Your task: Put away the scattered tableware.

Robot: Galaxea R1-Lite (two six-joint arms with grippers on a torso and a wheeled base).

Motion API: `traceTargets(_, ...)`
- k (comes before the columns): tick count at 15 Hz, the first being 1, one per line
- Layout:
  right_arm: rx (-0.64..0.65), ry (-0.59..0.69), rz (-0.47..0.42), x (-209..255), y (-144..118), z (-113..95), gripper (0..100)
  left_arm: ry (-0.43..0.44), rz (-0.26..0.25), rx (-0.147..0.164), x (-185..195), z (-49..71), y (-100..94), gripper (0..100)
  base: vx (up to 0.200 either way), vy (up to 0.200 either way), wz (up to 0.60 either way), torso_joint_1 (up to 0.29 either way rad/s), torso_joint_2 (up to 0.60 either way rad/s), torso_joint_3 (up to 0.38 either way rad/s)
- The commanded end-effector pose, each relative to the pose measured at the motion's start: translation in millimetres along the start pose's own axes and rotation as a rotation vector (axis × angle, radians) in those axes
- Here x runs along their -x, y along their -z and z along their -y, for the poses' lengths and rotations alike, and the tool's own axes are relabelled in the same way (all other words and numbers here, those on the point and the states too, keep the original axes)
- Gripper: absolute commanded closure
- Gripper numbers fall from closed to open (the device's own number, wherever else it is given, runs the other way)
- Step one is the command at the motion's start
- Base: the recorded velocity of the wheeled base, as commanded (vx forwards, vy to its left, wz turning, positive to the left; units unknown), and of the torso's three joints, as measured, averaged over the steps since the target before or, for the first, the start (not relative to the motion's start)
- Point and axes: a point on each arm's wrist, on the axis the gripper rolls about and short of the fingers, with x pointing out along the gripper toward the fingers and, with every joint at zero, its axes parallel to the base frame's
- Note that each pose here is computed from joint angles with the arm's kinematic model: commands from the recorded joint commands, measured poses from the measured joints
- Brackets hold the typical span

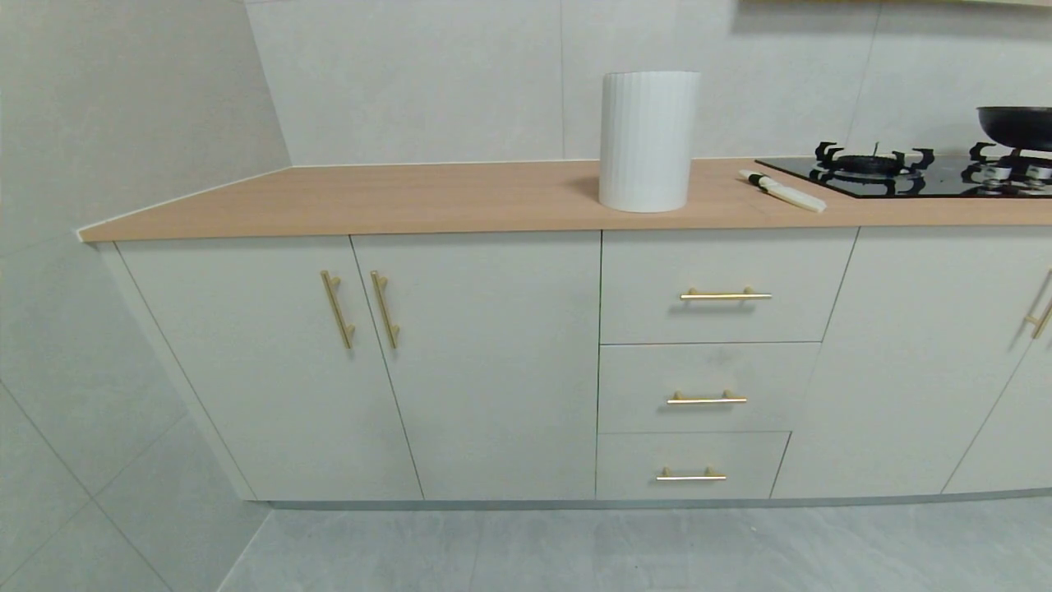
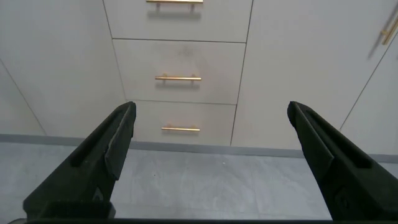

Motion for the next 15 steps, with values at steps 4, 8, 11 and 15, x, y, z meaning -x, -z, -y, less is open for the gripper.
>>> traceTargets(4, -0.032, 0.008, -0.005, -0.2, 0.2, 0.2, 0, 0.000, 0.000, 0.000, 0.0, 0.0, 0.0, 0, 0.000, 0.000, 0.00, 0.000, 0.00, 0.000)
traceTargets(8, -0.026, 0.002, -0.006, -0.4, 0.6, 0.1, 0, 0.000, 0.000, -0.007, 0.0, 0.0, 0.0, 0, 0.000, 0.000, 0.00, 0.000, 0.00, 0.000)
traceTargets(11, -0.029, 0.004, -0.005, -0.2, 0.2, 0.1, 0, 0.001, 0.000, -0.007, 0.0, 0.0, 0.0, 0, 0.000, 0.000, 0.00, 0.000, 0.00, 0.000)
traceTargets(15, -0.030, 0.004, -0.005, -0.2, 0.2, 0.1, 0, 0.001, 0.000, -0.009, 0.0, 0.0, 0.0, 0, 0.000, 0.000, 0.00, 0.000, 0.00, 0.000)
